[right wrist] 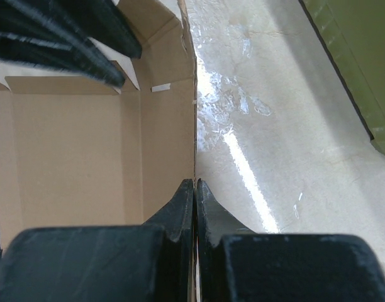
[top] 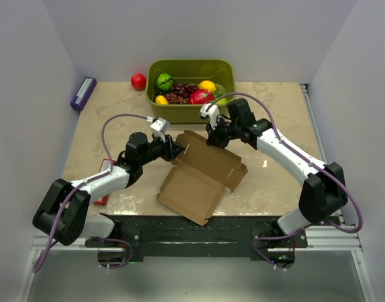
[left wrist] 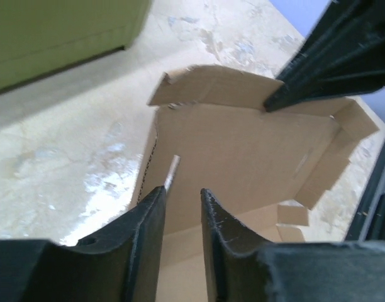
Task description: Fold the paper box
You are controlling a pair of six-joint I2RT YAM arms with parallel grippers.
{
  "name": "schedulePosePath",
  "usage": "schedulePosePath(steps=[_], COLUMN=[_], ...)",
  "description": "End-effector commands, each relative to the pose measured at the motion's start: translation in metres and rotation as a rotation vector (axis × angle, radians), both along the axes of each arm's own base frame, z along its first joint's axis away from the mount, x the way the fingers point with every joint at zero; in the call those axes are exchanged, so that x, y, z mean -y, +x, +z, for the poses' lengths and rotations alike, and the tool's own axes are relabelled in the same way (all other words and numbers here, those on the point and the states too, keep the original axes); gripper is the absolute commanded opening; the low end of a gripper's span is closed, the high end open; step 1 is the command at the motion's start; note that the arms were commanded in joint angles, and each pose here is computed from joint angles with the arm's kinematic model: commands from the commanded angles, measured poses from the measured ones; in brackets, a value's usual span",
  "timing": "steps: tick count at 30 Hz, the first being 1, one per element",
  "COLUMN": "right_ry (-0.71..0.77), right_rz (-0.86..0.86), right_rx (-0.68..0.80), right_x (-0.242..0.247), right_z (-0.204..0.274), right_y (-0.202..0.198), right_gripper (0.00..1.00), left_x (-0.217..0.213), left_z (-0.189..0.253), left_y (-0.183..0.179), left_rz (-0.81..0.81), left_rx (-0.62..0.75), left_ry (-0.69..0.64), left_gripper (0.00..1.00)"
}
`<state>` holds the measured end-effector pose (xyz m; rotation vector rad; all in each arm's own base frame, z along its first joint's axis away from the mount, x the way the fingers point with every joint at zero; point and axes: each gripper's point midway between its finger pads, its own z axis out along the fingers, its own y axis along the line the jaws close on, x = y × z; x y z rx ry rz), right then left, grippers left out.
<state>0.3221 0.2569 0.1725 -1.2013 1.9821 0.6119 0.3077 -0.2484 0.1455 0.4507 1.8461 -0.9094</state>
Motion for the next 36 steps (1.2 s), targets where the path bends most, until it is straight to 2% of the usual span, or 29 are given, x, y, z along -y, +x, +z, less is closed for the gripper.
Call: schedulePosePath(steps=[1, 7, 19, 27, 29, 30, 33, 36], right_ry=[0.017, 0.015, 0.012, 0.005, -0.021, -0.031, -0.039, -0.033], right_rz=[0.048, 0.067, 0.080, 0.066, 0.021, 0.005, -0.016, -0.022], right_rx=[0.014, 0.003, 0.000, 0.004, 0.015, 0.014, 0.028, 0.035], right_x=[-0.004, -0.008, -0.012, -0.010, -0.005, -0.003, -0.001, -0.001], right_z=[0.008, 0.004, 0.000, -0.001, -0.002, -0.003, -0.001, -0.001], right_y=[-0.008, -0.012, -0.012, -0.011, -0.004, -0.002, 0.001, 0.002], right_gripper=[0.00, 0.00, 0.00, 0.00, 0.00, 0.00, 0.00, 0.00], left_x=[-0.016, -0.025, 0.016, 0.031, 0.024, 0.020, 0.007, -0.007], left_z=[0.027, 0.021, -0.004, -0.013, -0.011, -0.016, -0.008, -0.012], left_y=[0.038, 0.054, 0.048, 0.041, 0.045, 0.043, 0.041, 0.036], left_rz=[0.110, 0.131, -0.059, -0.119, -0.085, -0.075, -0.030, 0.023], left_rx=[0.126, 0.123, 0.079, 0.066, 0.078, 0.057, 0.089, 0.083], left_ry=[-0.015, -0.034, -0.139, -0.160, -0.134, -0.111, -0.038, 0.025], left_gripper=[0.26, 0.24, 0.24, 0.25, 0.29, 0.36, 0.49, 0.53])
